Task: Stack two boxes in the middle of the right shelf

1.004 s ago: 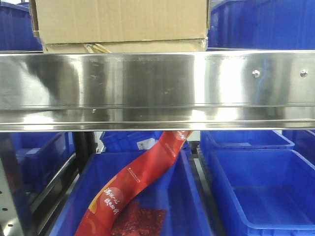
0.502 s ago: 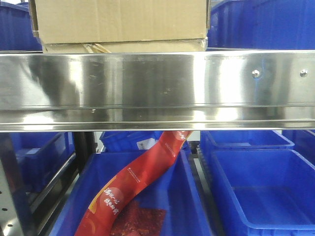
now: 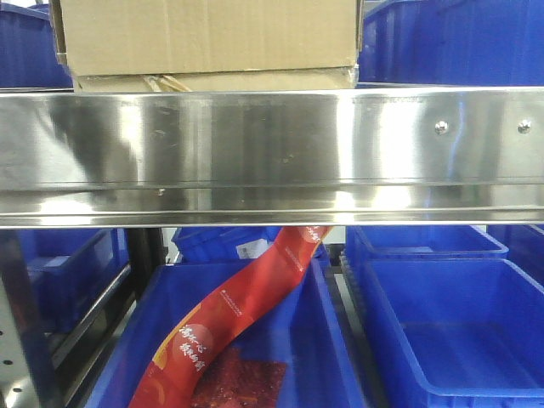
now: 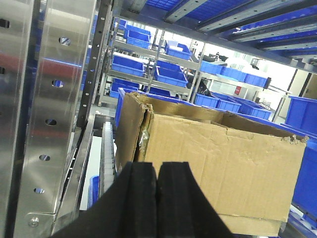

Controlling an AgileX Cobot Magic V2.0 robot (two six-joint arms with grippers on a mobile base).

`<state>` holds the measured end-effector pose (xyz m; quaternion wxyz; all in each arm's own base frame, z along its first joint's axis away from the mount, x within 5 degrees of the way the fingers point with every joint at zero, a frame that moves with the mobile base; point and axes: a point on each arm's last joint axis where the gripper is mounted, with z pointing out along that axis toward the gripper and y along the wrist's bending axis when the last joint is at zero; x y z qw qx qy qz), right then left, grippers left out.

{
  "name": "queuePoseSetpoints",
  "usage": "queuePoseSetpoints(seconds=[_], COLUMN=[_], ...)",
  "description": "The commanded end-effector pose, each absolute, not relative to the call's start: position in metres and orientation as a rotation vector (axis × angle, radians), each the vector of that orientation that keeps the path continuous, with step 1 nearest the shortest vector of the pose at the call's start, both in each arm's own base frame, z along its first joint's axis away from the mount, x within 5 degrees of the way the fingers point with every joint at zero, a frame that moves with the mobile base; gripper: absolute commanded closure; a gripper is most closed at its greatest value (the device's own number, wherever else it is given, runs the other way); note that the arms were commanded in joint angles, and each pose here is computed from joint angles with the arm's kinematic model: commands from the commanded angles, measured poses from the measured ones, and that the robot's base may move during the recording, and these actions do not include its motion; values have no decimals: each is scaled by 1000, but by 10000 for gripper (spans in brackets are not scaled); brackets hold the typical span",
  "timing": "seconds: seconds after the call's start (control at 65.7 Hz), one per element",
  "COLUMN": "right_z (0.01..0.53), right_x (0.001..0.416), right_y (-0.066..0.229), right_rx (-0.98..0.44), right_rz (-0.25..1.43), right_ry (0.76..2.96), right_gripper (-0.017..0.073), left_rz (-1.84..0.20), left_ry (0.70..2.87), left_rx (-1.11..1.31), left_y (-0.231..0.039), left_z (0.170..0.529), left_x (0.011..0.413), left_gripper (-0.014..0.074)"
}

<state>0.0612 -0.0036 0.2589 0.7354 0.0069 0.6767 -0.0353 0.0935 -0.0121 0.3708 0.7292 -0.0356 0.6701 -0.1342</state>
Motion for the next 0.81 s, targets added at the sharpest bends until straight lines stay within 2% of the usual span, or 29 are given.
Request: queuePoseSetpoints(seconds=[0.0,0.091,0.152,0.198,0.791], right_z=[242,214,215,209,212], right_x=[57,56,56,56,56], right_y=[-5,-5,-5,-5,-5], right_rx=[58,76,82,85,83], right_rz=[-64,-60,-54,-49,-49], right_ry=[1452,1484,1465,1529,1495], right_gripper=[721,721,721,721,721], left_rz=[-297,-297,-296,-297,-297], left_ry=[1458,1458,1459,1455,1450], left_rx=[-83,-83,-83,-83,-83], left_y=[-12,-12,-12,-11,-11], left_z=[372,372,372,372,373], left_x=[92,92,92,92,92], left_gripper=[704,704,704,704,704])
